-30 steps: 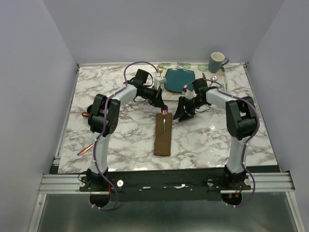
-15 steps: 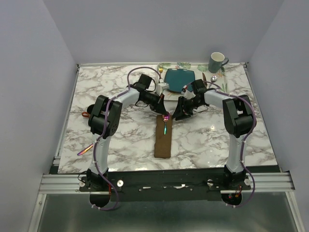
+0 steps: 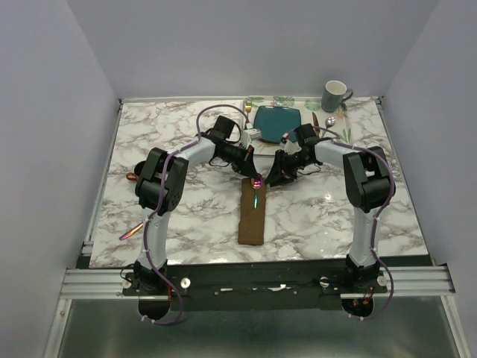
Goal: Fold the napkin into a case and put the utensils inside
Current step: Insert the spoon into the folded napkin.
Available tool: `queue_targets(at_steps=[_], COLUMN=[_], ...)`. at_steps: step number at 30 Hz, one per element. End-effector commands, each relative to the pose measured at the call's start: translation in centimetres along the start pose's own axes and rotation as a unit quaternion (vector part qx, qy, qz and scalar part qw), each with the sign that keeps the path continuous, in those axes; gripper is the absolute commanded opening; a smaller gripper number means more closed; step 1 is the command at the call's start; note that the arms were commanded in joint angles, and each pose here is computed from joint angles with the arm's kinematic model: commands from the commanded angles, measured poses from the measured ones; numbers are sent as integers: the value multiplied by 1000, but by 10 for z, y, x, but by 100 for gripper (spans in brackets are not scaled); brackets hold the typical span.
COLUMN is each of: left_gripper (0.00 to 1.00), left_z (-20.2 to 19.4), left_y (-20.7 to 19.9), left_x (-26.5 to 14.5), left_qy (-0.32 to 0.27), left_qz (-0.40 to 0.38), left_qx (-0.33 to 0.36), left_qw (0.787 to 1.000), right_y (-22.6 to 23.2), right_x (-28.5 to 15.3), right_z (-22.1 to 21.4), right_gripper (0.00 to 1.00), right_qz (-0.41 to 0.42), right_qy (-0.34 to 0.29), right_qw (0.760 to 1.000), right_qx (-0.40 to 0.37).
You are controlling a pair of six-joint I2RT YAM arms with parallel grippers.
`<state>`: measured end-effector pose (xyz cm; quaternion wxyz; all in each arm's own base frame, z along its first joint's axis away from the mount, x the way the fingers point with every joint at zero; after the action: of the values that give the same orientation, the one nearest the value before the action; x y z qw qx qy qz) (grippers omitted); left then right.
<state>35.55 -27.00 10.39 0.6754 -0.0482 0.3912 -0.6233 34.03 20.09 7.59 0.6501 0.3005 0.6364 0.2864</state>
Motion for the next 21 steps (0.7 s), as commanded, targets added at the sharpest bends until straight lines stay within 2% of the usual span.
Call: queue_targets(at_steps=[1,7,13,16,21], left_gripper=[0,0,0,0,0], left_z=[11,1,-6,-7,-9], left_y=[-14,-16,-14,-16,-17], left_x=[-5,-2,1,2,4], left_qy=[-12,-4,3,5,6], left_qz=[-9,-13,-12,-13,-13], left_qx=[18,6,-9,-14,-19], left_qw=[1000,1000,1000,1000,1000], right_y=[2,2,1,0,0], right_x=[8,11,13,14,15], right_z=[-5,-5,-3,-2,-2], right_gripper=[43,42,33,23,23], right_qz=[10,13,13,12,10], right_qy=[9,11,6,6,6], right_qw=[1000,1000,1000,1000,1000], right_qx=[1,11,14,17,17])
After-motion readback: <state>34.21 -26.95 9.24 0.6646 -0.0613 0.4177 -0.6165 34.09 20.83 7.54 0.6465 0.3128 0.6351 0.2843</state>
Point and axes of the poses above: each gripper's point midway between its finger pads, its own x axis out along the fingers, its own y axis along the line the jaws close on, z = x × y, the point moved 6 cm from there along -x, back along the fingers, and after that the axes turned 5 degrees about x, right-handed, at the moved point
